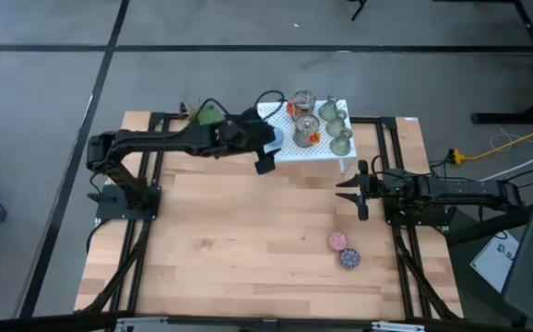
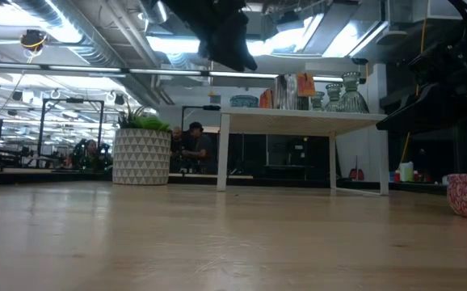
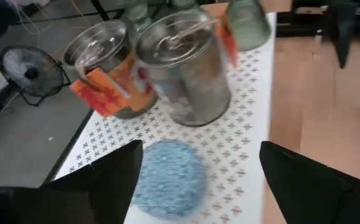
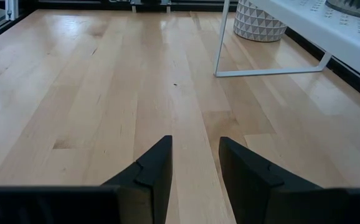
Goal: Pick & Place candle stick holders
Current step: Put the blue scented candle on the shelf
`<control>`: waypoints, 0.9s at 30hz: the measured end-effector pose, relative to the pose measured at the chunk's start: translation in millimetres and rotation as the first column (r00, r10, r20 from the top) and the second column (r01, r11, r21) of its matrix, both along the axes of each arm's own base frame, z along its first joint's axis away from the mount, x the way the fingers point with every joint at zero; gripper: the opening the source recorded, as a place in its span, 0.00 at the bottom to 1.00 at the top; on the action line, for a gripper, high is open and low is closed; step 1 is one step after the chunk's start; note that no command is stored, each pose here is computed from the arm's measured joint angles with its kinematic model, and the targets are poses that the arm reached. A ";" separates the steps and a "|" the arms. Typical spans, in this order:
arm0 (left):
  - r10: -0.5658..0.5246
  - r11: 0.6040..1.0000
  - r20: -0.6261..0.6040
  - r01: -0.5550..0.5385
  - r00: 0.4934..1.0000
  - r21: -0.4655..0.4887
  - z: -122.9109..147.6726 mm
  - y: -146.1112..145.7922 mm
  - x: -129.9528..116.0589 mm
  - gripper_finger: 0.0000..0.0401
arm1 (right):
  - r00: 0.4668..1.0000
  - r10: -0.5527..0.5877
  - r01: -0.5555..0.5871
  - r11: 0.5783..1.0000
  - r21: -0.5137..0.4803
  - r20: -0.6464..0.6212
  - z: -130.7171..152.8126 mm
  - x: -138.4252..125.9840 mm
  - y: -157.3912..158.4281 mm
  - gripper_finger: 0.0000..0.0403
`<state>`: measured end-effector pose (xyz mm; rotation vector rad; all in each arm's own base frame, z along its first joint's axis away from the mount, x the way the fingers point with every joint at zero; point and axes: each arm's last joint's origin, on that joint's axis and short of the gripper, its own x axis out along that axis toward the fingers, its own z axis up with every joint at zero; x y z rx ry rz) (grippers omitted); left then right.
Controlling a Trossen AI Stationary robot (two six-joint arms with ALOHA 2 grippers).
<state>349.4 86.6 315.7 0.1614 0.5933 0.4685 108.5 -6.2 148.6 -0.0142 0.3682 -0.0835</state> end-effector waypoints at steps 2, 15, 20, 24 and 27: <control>-0.008 1.000 -0.004 0.008 1.000 0.009 -0.1 -8.2 1.7 0.76 | 1.000 0.000 0.000 1.000 0.000 0.000 0.1 0.0 0.0 0.34; -0.052 0.999 -0.058 0.051 0.997 -0.017 -7.4 -38.0 4.8 0.37 | 1.000 0.000 0.000 1.000 0.000 0.000 0.0 0.0 0.0 0.34; -0.047 0.998 -0.067 0.045 0.997 -0.032 -8.7 -39.0 4.1 0.19 | 1.000 0.000 0.000 1.000 0.000 0.000 0.1 0.0 0.0 0.34; -0.045 0.998 -0.067 0.042 0.997 -0.045 -9.2 -39.1 3.7 0.06 | 1.000 0.001 -0.001 1.000 0.000 0.000 0.0 0.0 0.0 0.34; -0.054 0.997 -0.063 0.051 0.997 -0.057 -9.2 -39.5 3.9 0.01 | 1.000 0.001 -0.001 1.000 0.000 0.000 0.0 0.0 0.0 0.34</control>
